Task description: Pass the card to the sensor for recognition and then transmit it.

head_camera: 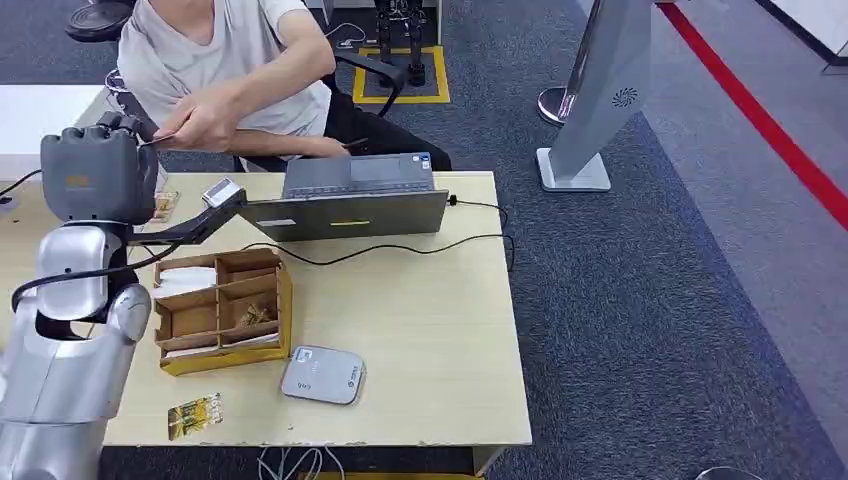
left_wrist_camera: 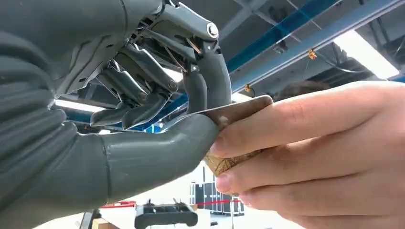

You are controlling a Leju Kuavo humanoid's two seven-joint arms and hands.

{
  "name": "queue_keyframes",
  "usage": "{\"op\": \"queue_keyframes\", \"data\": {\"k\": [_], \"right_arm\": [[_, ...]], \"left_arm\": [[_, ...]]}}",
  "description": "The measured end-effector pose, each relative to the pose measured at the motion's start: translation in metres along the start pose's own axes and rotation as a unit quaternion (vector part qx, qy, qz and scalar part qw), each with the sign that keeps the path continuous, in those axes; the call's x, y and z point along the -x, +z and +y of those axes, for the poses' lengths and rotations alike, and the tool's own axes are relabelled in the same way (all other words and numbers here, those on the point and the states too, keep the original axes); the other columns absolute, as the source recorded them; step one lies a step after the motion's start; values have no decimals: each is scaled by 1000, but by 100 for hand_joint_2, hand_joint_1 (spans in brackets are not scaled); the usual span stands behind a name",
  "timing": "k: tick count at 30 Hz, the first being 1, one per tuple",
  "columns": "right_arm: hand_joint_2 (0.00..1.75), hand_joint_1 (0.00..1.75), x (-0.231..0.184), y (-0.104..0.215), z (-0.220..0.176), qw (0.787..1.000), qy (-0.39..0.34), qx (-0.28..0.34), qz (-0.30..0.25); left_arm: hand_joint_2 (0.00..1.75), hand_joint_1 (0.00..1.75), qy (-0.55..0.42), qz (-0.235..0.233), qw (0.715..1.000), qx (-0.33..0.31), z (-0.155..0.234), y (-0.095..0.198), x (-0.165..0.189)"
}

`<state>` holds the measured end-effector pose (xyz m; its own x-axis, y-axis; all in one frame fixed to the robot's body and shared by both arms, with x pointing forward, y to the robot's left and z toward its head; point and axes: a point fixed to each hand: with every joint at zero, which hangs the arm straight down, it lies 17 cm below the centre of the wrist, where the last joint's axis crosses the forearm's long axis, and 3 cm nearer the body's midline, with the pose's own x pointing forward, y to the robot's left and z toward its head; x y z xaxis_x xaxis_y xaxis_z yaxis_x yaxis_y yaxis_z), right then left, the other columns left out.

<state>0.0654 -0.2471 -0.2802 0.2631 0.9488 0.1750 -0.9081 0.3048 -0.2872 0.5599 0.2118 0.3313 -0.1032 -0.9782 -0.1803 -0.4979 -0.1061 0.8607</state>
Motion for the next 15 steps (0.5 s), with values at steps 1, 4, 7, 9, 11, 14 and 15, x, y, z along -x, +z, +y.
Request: {"op": "queue_keyframes", "data": {"k": [1,4,7,9,11,14,15], "right_arm": [[175,0,0,0,0,1000,0,0,0],[175,0,1,0,0,1000,0,0,2],[175,0,1,0,0,1000,-2,0,3],[175,0,1,0,1,1000,-2,0,3],[175,0,1,0,0,1000,-3,0,4],[175,0,1,0,1,1000,-8,0,4],[175,0,1,0,1,1000,-10,1,5]], "left_arm": [[175,0,1,0,1000,2,-1,0,0],[175,0,20,6,1000,18,-10,1,0],[175,0,31,11,999,22,-12,1,2],[175,0,36,15,999,23,-13,1,4],[175,0,39,17,999,25,-15,3,6],[175,0,39,14,999,27,-17,9,7],[175,0,38,13,999,26,-17,10,7]]}}
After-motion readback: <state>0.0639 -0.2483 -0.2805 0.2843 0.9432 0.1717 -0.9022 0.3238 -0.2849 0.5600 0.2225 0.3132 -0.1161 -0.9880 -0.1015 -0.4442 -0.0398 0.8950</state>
